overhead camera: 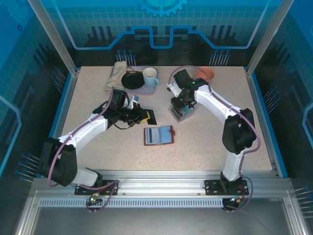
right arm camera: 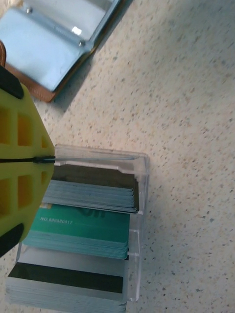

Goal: Put the credit cards into the card holder
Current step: Place the credit card in the storage box.

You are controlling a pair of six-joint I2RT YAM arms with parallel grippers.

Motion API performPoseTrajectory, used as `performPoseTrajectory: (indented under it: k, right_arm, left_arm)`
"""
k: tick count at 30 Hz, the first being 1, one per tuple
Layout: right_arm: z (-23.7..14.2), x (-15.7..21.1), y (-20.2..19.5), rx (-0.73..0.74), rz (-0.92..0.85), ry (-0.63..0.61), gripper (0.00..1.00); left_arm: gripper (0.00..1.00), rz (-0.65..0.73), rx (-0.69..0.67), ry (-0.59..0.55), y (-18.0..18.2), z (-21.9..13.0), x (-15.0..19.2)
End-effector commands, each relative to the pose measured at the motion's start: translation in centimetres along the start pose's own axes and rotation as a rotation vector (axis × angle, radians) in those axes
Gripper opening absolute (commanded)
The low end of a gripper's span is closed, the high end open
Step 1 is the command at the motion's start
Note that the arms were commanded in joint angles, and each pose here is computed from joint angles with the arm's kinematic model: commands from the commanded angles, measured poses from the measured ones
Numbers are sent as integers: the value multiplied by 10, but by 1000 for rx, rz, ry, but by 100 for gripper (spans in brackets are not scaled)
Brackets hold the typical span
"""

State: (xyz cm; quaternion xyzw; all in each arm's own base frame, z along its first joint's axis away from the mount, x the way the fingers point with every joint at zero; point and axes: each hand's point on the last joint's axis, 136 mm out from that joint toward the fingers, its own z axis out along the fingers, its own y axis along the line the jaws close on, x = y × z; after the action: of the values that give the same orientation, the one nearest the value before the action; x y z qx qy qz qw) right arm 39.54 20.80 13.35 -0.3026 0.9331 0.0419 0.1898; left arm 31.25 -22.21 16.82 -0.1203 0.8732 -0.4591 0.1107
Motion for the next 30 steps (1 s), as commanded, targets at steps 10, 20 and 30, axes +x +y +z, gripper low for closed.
performPoseTrajectory:
  k: [10, 20, 30]
  right_arm:
    - [30, 7, -13, 73, -49, 93, 8]
    - [45, 19, -13, 77, -18, 131, 16]
    - [31, 13, -18, 100, 26, 111, 27]
  left_arm:
    - [8, 22, -2, -8, -3, -6, 2]
    - [8, 17, -1, -4, -2, -3, 0]
    - [9, 18, -5, 3, 0, -3, 3]
